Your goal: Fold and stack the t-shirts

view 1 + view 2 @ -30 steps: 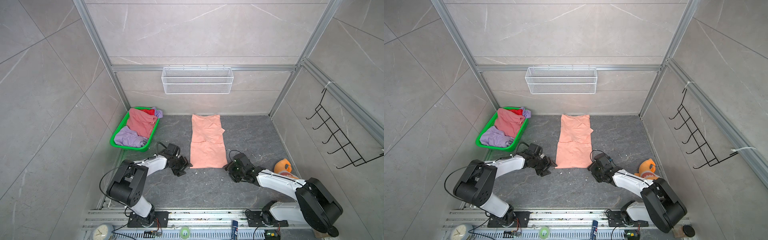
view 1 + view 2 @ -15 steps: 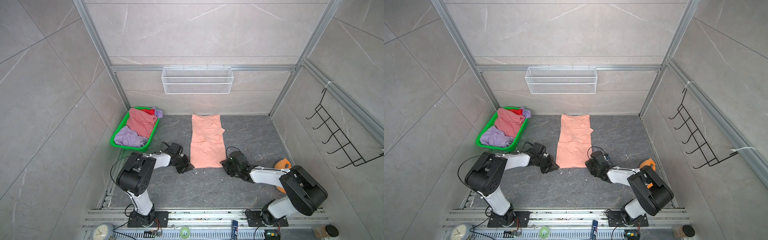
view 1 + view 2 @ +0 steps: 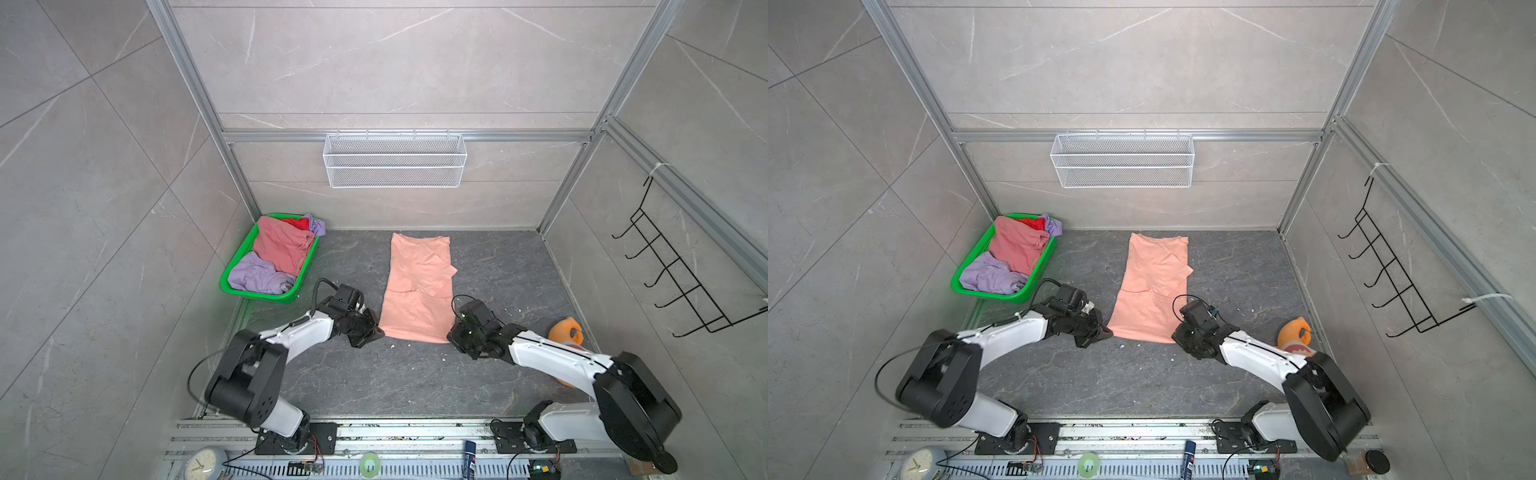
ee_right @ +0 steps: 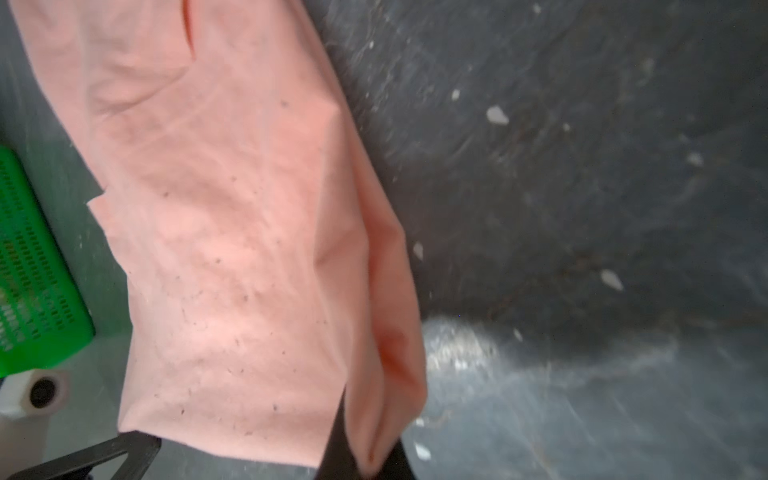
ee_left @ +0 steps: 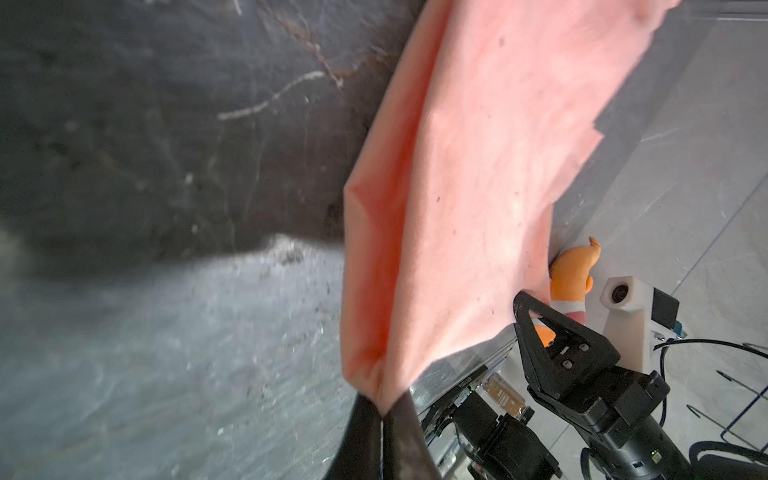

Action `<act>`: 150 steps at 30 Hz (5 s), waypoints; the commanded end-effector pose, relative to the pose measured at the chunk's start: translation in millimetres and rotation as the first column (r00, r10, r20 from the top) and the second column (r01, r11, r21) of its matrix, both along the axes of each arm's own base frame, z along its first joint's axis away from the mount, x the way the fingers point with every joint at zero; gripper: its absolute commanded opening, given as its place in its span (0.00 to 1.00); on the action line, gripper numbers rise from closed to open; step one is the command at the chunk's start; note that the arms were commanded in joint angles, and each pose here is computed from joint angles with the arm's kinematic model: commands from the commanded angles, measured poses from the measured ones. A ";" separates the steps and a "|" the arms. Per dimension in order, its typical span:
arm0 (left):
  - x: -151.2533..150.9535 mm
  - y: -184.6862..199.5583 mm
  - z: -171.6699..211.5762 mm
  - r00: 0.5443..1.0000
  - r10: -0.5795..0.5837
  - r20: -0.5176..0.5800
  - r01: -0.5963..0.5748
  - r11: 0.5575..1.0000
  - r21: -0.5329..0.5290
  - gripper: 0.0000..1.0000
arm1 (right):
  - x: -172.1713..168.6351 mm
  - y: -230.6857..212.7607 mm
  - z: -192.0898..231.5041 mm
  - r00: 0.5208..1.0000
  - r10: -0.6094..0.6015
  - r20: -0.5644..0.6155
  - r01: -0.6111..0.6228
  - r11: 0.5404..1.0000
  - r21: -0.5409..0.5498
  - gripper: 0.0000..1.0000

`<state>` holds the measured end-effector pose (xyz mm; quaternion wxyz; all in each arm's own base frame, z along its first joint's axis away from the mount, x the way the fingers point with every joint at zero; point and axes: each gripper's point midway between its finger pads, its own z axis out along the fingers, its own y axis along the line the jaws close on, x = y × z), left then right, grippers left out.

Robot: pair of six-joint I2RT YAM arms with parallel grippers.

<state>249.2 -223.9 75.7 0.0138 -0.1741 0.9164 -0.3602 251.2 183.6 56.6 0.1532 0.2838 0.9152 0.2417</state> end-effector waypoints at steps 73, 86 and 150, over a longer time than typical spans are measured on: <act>304.9 -74.1 97.1 0.919 -0.016 0.393 0.130 0.956 -0.265 0.00 | 225.4 -27.6 45.3 0.942 -0.292 0.167 0.313 0.942 -0.119 0.01; 347.9 -101.0 55.4 0.904 -0.003 0.429 0.159 0.930 -0.330 0.52 | 261.5 -61.6 10.0 0.883 -0.423 0.204 0.446 0.891 -0.085 0.27; 169.8 -27.6 93.1 0.915 -0.208 0.346 0.182 0.977 0.107 0.81 | 142.8 -167.3 25.3 0.922 -0.385 -0.032 0.345 0.857 -0.382 0.73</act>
